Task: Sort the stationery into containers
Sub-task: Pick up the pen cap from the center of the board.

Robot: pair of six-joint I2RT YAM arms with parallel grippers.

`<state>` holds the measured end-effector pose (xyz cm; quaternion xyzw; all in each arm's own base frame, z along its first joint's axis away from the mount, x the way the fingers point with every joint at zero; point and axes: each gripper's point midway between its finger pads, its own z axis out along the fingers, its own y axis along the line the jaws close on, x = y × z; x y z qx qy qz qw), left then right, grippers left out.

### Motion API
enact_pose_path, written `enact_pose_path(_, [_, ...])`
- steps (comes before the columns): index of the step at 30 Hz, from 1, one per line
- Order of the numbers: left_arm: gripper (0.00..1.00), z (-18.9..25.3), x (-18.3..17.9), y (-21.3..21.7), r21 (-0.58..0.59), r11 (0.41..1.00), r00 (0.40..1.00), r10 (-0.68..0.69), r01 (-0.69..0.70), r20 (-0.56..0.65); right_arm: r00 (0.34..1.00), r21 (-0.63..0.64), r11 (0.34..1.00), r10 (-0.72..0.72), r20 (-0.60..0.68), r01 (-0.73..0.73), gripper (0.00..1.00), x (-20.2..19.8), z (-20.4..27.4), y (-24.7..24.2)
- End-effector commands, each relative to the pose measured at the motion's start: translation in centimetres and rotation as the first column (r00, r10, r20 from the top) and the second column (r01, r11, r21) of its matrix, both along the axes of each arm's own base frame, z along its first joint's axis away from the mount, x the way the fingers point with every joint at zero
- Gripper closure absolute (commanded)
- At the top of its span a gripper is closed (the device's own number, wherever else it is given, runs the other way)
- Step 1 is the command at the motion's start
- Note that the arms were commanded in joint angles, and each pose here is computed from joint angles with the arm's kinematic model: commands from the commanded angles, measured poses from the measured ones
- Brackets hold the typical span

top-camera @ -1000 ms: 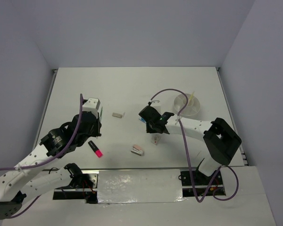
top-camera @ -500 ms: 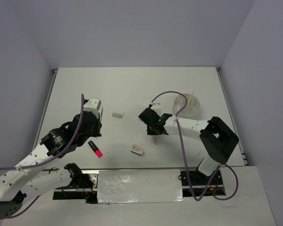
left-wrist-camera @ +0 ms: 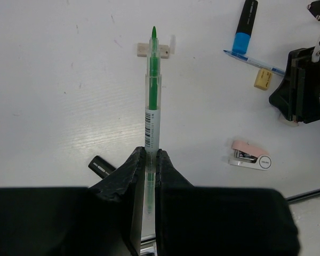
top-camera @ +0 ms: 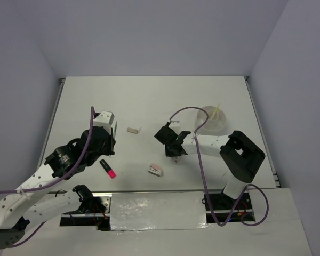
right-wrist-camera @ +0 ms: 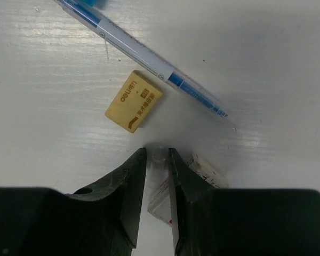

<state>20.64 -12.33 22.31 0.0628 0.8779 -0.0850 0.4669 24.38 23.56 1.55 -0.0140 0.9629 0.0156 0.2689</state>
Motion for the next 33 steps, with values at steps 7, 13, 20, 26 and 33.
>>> enact_pose_path(7, [1.00,1.1,0.1,-0.3,-0.032,0.999,0.999,-0.020,0.021,0.043,1.000,-0.005,1.000,-0.006,-0.010,0.006,0.85,-0.6,-0.7,0.5])
enact_pose_path(13, [1.00,1.2,0.1,-0.3,-0.035,0.999,0.999,-0.016,0.017,0.045,1.000,0.034,0.999,0.004,0.010,-0.005,0.95,-0.8,0.6,1.5])
enact_pose_path(20, [1.00,2.3,-0.3,-0.8,-0.111,0.994,0.998,-0.016,0.023,0.061,0.979,0.196,0.979,0.017,0.203,-0.058,1.00,2.0,8.5,4.1])
enact_pose_path(26, [1.00,4.9,-0.6,-3.7,-0.362,0.929,0.993,-0.042,0.079,0.110,0.904,0.455,0.883,-0.098,0.416,-0.113,1.00,3.2,19.1,5.6])
enact_pose_path(33, [1.00,6.7,-2.4,-9.2,-0.646,0.690,0.944,-0.203,0.327,0.261,0.737,0.721,0.632,-0.338,0.585,-0.283,1.00,2.5,31.0,4.9])
